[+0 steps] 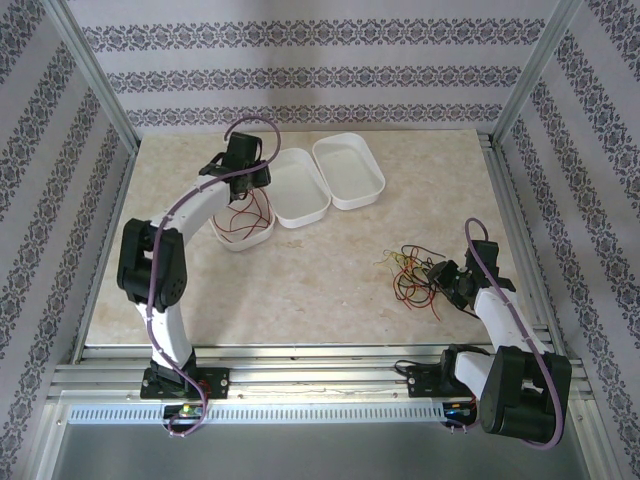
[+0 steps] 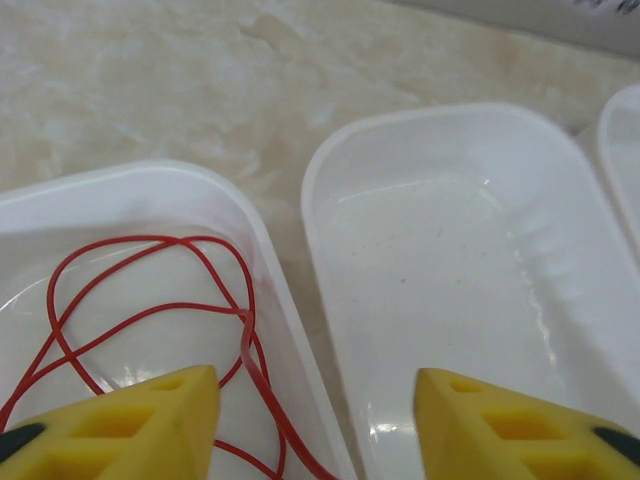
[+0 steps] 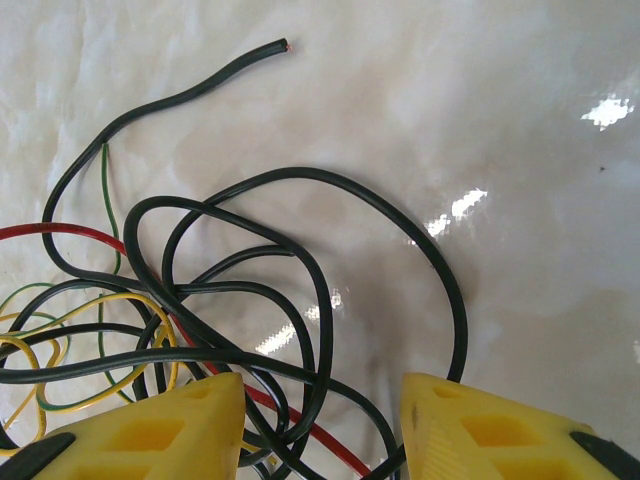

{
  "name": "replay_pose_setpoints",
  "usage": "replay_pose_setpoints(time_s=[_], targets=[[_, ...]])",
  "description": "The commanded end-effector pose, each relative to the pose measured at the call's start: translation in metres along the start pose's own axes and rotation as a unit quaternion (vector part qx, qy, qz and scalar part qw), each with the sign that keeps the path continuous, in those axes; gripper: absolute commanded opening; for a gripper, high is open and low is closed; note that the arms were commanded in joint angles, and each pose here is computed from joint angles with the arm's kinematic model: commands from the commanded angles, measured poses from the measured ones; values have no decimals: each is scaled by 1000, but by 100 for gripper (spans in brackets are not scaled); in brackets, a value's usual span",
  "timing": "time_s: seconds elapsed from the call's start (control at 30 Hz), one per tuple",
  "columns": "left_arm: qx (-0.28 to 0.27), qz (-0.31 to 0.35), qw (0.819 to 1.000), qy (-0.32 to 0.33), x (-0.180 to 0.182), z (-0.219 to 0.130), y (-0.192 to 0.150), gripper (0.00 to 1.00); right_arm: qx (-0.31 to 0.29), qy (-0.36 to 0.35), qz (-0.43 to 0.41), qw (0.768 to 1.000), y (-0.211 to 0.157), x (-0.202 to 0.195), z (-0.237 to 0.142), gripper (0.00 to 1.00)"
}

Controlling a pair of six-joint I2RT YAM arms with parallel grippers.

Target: Untangle the cables

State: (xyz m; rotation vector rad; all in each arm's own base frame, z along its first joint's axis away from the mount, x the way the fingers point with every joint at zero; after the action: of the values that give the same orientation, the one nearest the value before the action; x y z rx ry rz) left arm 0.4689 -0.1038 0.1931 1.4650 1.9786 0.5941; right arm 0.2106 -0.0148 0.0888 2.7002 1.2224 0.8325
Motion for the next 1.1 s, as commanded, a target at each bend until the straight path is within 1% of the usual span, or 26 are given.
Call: replay_pose_setpoints(time_s=[0.0, 0.13, 0.23, 0.27, 0.43, 0.57, 0.63, 0.8, 0.83, 0.87, 0.97, 1.07], targets=[[25, 24, 999, 10, 0, 9, -6, 45, -4, -3, 1, 1000, 0, -3, -1, 46], [34, 32, 998, 32, 5, 18, -11, 27, -2, -6, 2, 1000, 0, -4, 0, 46], [36, 35, 997, 51, 11, 20, -16, 19, -1, -7, 2, 1000, -1, -5, 0, 46], [34, 35, 997, 56, 13, 19, -17, 19, -1, -6, 2, 1000, -1, -5, 0, 46], [27, 43, 995, 81, 23, 14, -21, 10, -3, -7, 3, 1000, -1, -6, 0, 47], [35, 43, 996, 73, 23, 20, -27, 7, -3, -7, 2, 1000, 0, -6, 0, 47], [43, 39, 996, 64, 21, 26, -33, 6, -3, -8, 4, 1000, 0, -6, 0, 47], [66, 26, 995, 69, 25, 33, -47, 6, -3, -7, 5, 1000, -2, -8, -1, 47], [67, 22, 995, 68, 26, 32, -48, 6, -5, -7, 6, 1000, -2, -8, -1, 47], [69, 19, 995, 66, 26, 31, -50, 9, -5, -6, 6, 1000, -2, -8, -1, 47], [69, 11, 996, 47, 23, 25, -52, 32, -5, -4, 5, 1000, -2, -8, -1, 47], [61, 11, 997, 42, 21, 13, -48, 49, -4, 1, 4, 1000, -1, -6, -3, 47]])
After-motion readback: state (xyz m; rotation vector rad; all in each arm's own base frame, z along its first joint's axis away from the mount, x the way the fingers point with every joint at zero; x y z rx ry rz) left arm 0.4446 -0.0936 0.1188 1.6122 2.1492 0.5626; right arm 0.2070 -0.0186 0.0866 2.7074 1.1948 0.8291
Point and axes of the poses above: each hand's point on the last joint's axis, 136 mm out from that joint toward the fingers, its own z axis out along the fingers, its own x axis along the line the jaws close on, y = z × x, the point moved 6 cm from there along -z, back along the fingers, and after that the axes turned 3 degrees about -z, right-handed, at the moved point
